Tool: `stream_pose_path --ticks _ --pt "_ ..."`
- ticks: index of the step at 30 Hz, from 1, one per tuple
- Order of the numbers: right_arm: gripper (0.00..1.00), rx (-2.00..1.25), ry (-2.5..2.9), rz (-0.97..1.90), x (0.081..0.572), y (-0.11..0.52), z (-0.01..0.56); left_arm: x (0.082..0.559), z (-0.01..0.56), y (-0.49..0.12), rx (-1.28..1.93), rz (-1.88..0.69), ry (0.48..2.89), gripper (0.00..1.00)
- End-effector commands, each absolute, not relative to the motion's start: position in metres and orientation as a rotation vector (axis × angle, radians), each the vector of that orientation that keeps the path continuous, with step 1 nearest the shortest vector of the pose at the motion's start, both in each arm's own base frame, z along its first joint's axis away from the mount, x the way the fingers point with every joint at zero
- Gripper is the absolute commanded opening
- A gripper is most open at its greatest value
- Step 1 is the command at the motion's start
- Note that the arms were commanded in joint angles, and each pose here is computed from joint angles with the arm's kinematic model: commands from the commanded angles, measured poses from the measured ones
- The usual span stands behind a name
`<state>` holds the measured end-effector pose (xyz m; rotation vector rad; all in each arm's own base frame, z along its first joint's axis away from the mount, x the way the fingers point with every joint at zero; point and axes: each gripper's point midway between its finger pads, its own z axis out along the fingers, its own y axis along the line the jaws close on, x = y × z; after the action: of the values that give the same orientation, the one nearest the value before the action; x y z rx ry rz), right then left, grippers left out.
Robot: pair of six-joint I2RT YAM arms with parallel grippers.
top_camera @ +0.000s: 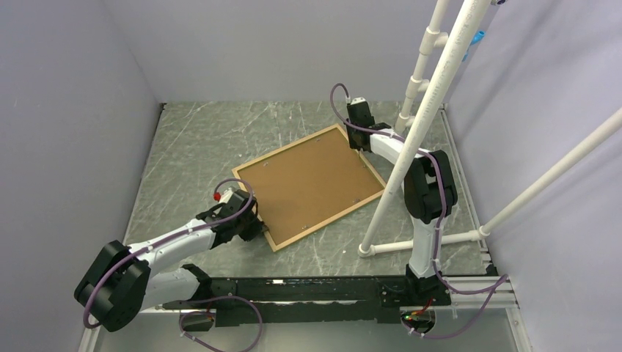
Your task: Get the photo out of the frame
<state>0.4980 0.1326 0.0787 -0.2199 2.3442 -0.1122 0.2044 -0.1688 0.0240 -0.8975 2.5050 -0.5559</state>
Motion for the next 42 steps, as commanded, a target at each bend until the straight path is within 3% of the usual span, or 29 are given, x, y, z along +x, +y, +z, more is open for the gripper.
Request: stream_pose_path --ticks 1,16,25,34,42 --pt "0.00 -0.179 2.472 -0.243 0.463 0.109 0.059 0.177 -0.009 -0.118 -0.938 -0.196 2.570 0.00" --pt "0.00 -0.098 2.542 -0.341 0.426 0.088 0.056 0.179 -0.012 -0.119 -0.945 -0.193 2.565 0.00" --pt "0.00 -0.112 2.605 -0.245 0.413 0.103 0.042 0.180 -0.012 -0.120 -0.943 -0.202 2.564 0.00" --pt "0.00 -0.093 2.538 0.000 0.416 0.130 0.055 0.179 -0.011 -0.120 -0.949 -0.222 2.552 0.00" --pt "0.00 -0.003 2.370 0.462 0.430 0.156 0.115 0.180 -0.008 -0.120 -0.942 -0.246 2.532 0.00"
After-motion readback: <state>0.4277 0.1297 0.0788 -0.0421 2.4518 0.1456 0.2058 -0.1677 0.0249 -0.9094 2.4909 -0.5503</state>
